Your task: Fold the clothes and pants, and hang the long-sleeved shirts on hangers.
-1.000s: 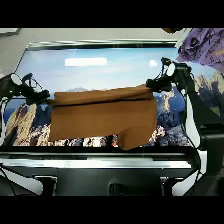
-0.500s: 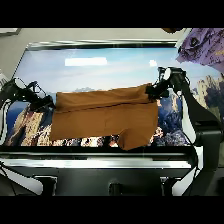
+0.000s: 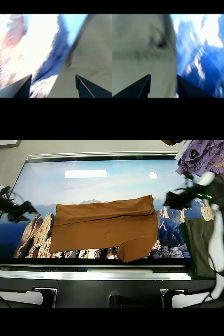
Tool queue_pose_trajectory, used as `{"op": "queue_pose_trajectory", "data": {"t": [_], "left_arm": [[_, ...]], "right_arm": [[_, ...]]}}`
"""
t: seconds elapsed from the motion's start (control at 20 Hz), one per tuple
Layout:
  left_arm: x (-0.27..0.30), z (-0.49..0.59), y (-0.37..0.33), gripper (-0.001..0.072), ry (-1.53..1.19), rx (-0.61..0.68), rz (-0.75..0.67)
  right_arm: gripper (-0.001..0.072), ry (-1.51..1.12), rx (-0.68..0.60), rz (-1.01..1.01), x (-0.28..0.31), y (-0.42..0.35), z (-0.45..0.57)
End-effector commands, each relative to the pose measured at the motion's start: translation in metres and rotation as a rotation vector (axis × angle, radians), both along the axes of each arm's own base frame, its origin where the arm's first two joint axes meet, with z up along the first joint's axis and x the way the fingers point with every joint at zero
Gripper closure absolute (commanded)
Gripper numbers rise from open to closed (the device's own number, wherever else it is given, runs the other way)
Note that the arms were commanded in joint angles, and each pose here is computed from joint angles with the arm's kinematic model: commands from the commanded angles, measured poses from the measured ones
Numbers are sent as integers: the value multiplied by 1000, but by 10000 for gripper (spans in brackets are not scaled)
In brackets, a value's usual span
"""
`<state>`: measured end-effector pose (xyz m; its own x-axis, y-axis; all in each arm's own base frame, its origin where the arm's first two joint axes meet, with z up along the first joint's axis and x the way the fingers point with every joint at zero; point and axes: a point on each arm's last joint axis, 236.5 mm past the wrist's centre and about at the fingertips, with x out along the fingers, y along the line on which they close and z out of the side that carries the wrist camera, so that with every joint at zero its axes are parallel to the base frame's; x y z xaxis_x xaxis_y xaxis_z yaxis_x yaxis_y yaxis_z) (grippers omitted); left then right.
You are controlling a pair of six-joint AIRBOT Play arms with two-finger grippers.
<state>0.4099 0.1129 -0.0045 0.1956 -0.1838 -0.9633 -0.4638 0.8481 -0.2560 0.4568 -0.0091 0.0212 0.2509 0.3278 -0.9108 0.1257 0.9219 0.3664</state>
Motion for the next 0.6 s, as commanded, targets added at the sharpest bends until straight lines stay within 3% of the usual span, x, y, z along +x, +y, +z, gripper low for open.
{"op": "queue_pose_trajectory", "data": {"t": [0.0,0.2,0.3,0.55], "left_arm": [[-61,2,18,90,-3,-18,123],[-103,-15,-9,90,-17,-124,191],[-111,-19,-23,91,-9,-165,201],[-106,-17,-37,91,-30,-236,219]], "right_arm": [[325,46,174,-58,-76,-12,-14],[325,177,314,-82,-159,33,-72],[325,211,409,-93,-179,57,-88],[324,243,475,-150,-204,77,-117]]}}
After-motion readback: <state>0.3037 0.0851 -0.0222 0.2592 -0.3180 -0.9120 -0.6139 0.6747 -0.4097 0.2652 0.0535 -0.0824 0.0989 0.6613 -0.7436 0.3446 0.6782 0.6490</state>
